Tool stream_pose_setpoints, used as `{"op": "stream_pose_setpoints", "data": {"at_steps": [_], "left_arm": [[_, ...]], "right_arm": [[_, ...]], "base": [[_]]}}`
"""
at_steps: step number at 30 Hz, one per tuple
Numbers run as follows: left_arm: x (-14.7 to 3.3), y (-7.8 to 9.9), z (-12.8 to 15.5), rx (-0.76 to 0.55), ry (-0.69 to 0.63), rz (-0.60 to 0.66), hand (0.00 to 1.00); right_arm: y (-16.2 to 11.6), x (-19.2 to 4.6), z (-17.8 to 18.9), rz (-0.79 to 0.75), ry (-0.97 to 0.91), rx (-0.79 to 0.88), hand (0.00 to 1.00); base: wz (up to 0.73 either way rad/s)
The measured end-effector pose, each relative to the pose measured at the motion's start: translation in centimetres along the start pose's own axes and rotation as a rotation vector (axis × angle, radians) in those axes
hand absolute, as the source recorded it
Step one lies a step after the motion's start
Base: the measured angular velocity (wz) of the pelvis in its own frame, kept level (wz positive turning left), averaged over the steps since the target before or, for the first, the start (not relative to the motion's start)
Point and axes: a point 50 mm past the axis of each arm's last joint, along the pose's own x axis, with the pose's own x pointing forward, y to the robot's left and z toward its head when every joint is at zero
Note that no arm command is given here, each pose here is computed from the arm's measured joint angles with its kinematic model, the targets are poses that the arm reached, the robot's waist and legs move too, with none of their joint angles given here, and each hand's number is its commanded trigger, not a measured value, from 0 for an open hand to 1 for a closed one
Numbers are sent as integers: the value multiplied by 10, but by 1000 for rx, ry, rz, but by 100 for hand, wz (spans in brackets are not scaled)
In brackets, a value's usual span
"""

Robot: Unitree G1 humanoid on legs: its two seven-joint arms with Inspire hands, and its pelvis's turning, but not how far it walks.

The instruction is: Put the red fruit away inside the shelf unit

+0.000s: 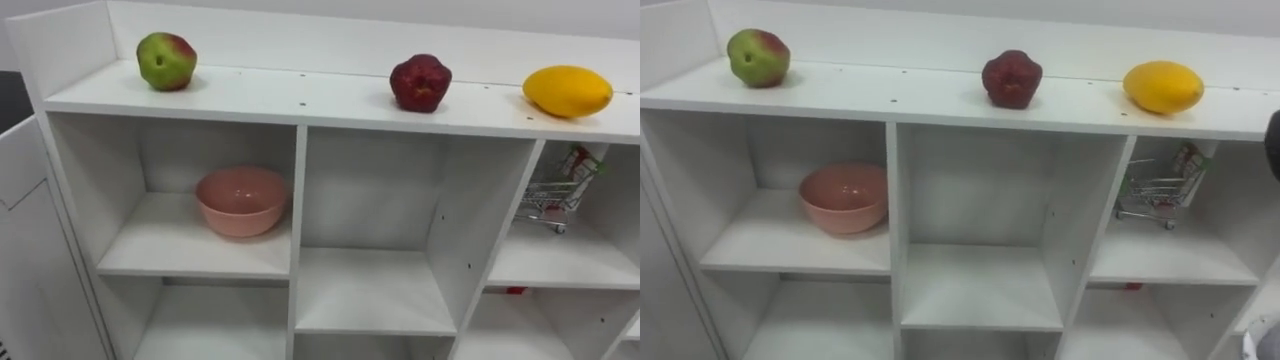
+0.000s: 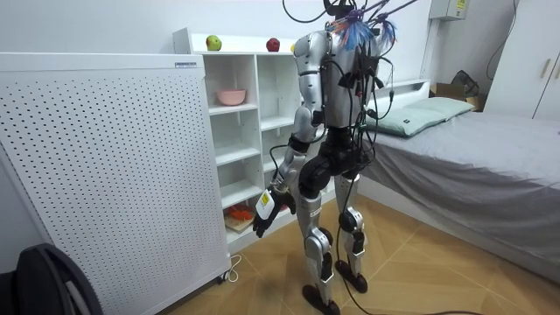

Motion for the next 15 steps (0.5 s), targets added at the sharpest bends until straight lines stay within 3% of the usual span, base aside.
{"op": "stream_pose_setpoints", "data": {"at_steps": [9, 15], "left_arm": [[2, 6, 2, 27, -14, -2, 0], [3, 7, 5, 25, -19, -1, 0]], "right_arm": [[15, 18, 38, 112, -166, 73, 0], [31, 11, 42, 258, -166, 102, 0]], "base": [[0], [1]]}}
